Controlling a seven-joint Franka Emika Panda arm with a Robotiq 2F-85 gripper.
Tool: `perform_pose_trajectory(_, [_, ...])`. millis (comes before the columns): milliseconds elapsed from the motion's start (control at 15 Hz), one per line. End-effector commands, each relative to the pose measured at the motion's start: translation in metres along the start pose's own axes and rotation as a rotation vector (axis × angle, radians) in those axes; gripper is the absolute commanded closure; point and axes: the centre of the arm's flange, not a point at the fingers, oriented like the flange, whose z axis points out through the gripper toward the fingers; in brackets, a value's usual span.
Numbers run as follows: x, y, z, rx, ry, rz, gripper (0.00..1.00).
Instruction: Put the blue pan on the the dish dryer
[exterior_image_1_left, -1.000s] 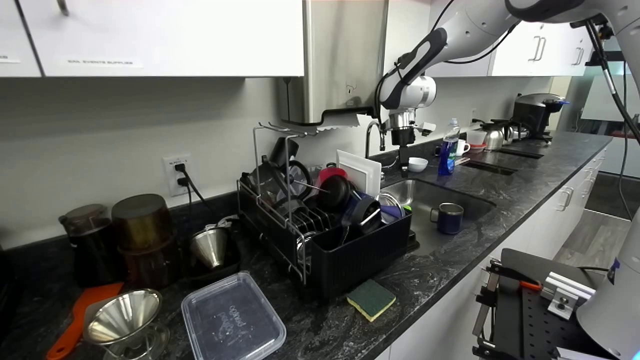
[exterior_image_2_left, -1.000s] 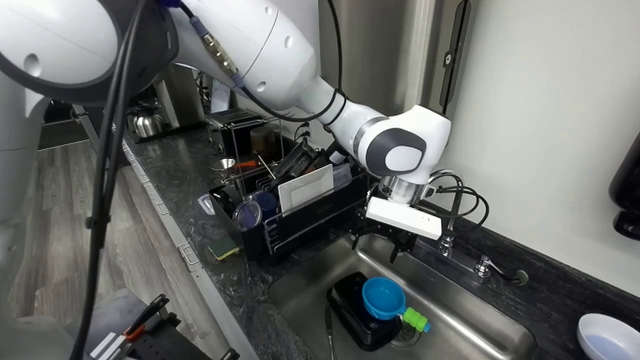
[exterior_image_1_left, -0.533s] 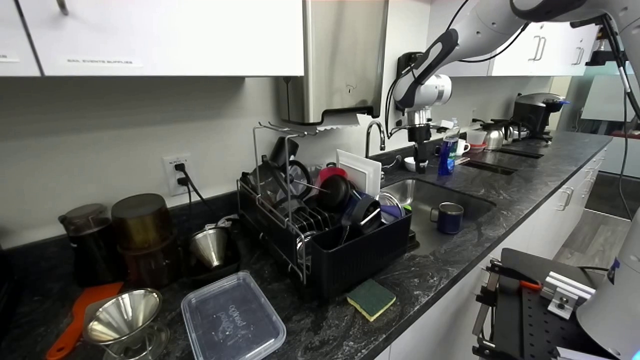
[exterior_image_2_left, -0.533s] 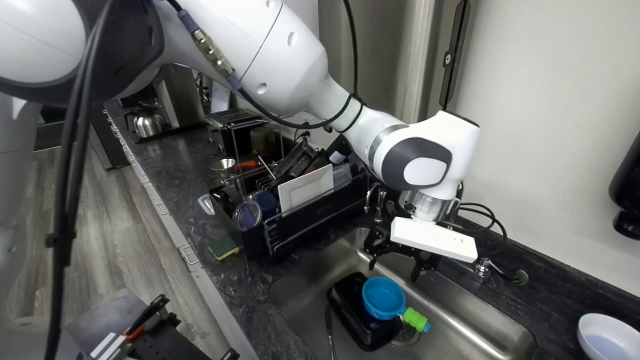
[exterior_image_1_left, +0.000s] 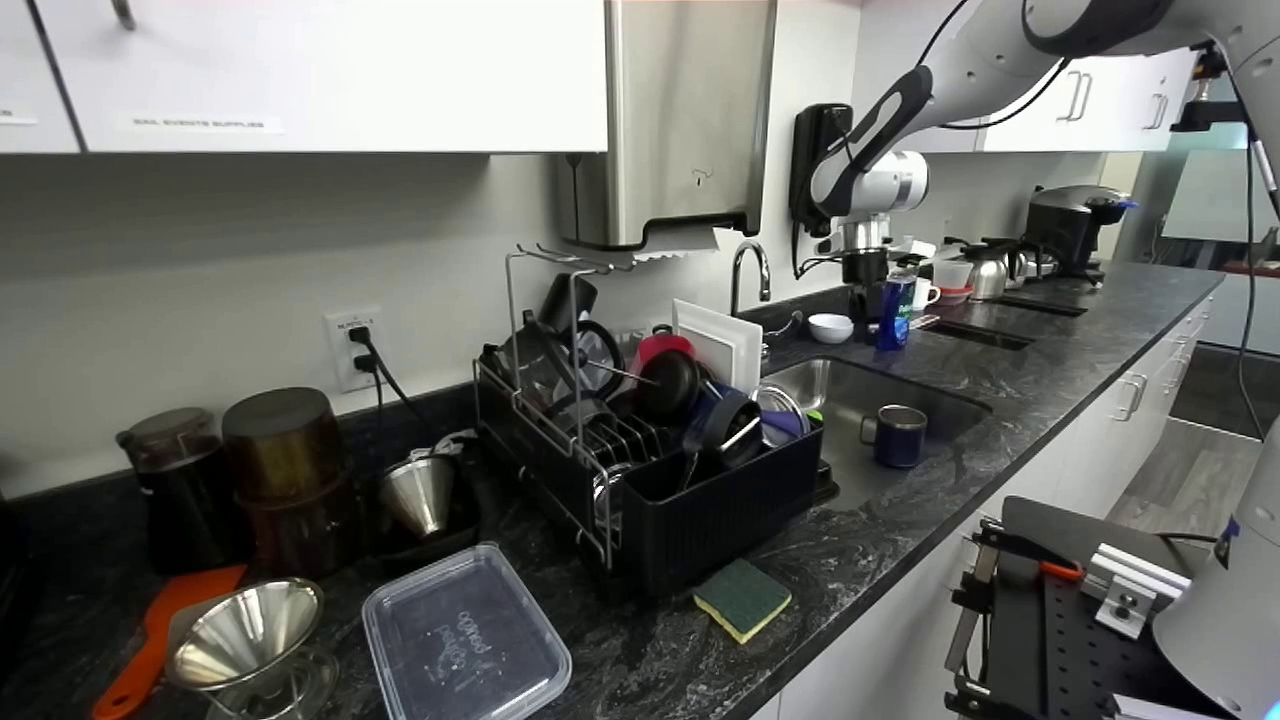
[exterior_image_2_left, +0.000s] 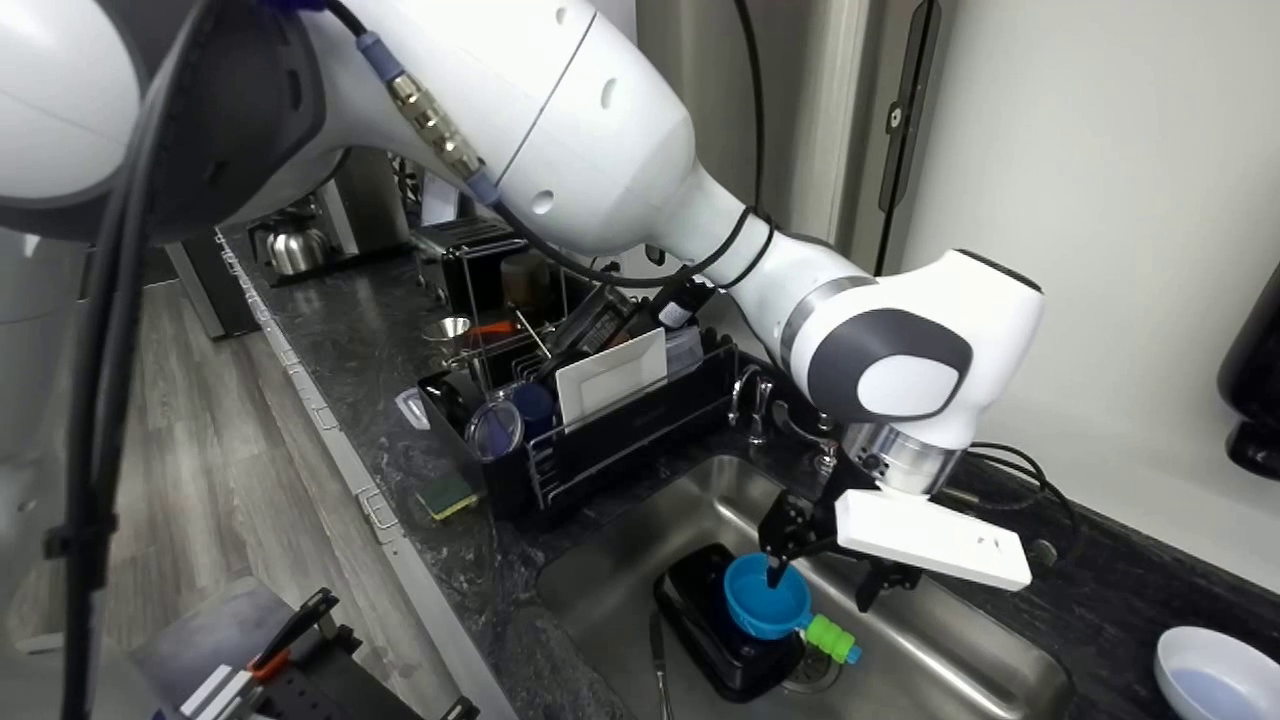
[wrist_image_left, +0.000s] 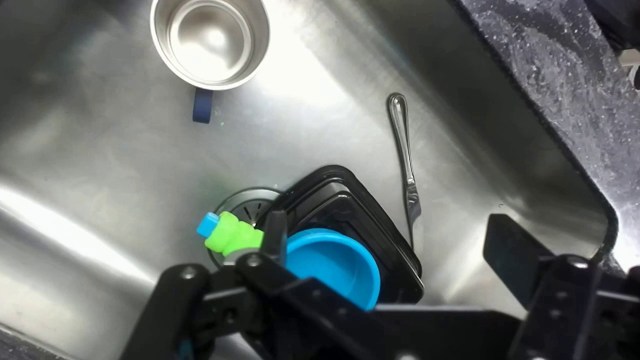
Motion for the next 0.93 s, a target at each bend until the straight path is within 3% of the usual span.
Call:
perform_pose_trajectory(0, [0.002,-0.001,-0.001,0.000,0.000,-0.003,0.00])
perform_pose_trajectory(133, [0.002,0.000,-0.001,0.001,0.000,-0.003,0.00])
perform_pose_trajectory(533, [-0.010,0.003,-0.003,-0.117,-0.051,-0.320,0.00])
perform_pose_trajectory(867, [-0.015,0.015,0.019,-0.214,-0.002,-0.453,0.00])
